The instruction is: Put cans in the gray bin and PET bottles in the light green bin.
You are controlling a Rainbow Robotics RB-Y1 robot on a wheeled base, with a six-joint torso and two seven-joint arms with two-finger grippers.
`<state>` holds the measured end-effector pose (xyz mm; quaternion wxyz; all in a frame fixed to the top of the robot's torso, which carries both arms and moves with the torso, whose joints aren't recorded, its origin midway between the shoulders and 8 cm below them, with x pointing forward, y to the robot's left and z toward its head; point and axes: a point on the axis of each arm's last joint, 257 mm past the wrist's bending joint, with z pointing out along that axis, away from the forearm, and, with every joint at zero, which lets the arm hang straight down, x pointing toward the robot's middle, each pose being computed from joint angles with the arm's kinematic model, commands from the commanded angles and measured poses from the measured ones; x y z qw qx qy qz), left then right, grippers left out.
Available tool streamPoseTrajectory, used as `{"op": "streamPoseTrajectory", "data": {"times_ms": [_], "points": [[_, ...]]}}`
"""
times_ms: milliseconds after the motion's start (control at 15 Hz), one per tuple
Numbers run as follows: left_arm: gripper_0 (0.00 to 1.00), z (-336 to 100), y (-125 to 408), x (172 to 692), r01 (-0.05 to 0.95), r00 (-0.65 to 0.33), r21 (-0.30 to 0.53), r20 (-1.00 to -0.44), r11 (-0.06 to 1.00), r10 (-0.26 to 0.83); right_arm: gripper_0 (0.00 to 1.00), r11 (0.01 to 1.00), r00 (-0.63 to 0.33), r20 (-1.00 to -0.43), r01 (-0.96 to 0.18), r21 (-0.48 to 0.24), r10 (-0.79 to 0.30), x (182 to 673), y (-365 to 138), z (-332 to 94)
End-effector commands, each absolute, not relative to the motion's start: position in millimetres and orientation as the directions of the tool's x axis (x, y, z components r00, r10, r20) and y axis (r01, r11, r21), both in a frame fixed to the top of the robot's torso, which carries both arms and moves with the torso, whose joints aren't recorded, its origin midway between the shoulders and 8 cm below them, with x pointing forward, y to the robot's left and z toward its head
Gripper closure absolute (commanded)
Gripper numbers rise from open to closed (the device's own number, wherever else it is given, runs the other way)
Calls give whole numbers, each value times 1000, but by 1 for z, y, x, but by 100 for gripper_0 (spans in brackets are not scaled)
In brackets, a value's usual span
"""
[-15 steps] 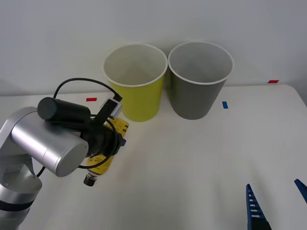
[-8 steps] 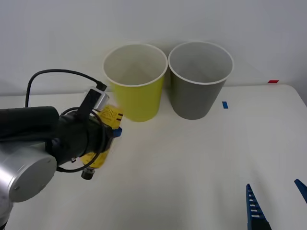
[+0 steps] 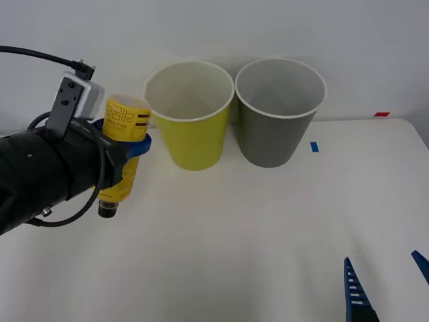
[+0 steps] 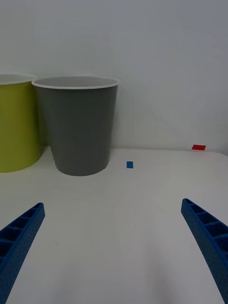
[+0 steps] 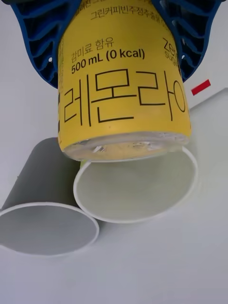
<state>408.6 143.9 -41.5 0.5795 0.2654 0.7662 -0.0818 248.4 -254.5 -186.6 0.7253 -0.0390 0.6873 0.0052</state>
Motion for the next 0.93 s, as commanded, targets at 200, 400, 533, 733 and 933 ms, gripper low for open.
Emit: {"op": "streamPoseTrajectory", "data": {"times_ms": [200, 400, 533, 733, 933], "points": [[100, 28, 149, 425, 439, -41, 195, -971, 877, 236, 0, 997, 55, -997, -61, -49, -46, 248, -254, -187], [100, 73, 151, 430, 405, 55, 225, -973, 886, 222, 0, 997, 55, -997, -61, -49, -46, 248, -254, -187], [100, 110, 155, 434, 374, 128, 241, -970, 896, 207, 0, 997, 55, -997, -61, -49, -46, 248, -254, -187], [100, 132, 153, 464, 377, 129, 225, -973, 899, 189, 0, 997, 55, -997, -61, -49, -46, 248, -254, -187], [100, 142, 146, 491, 397, 117, 194, -980, 897, 161, 0, 997, 55, -997, -61, -49, -46, 248, -254, -187]]}}
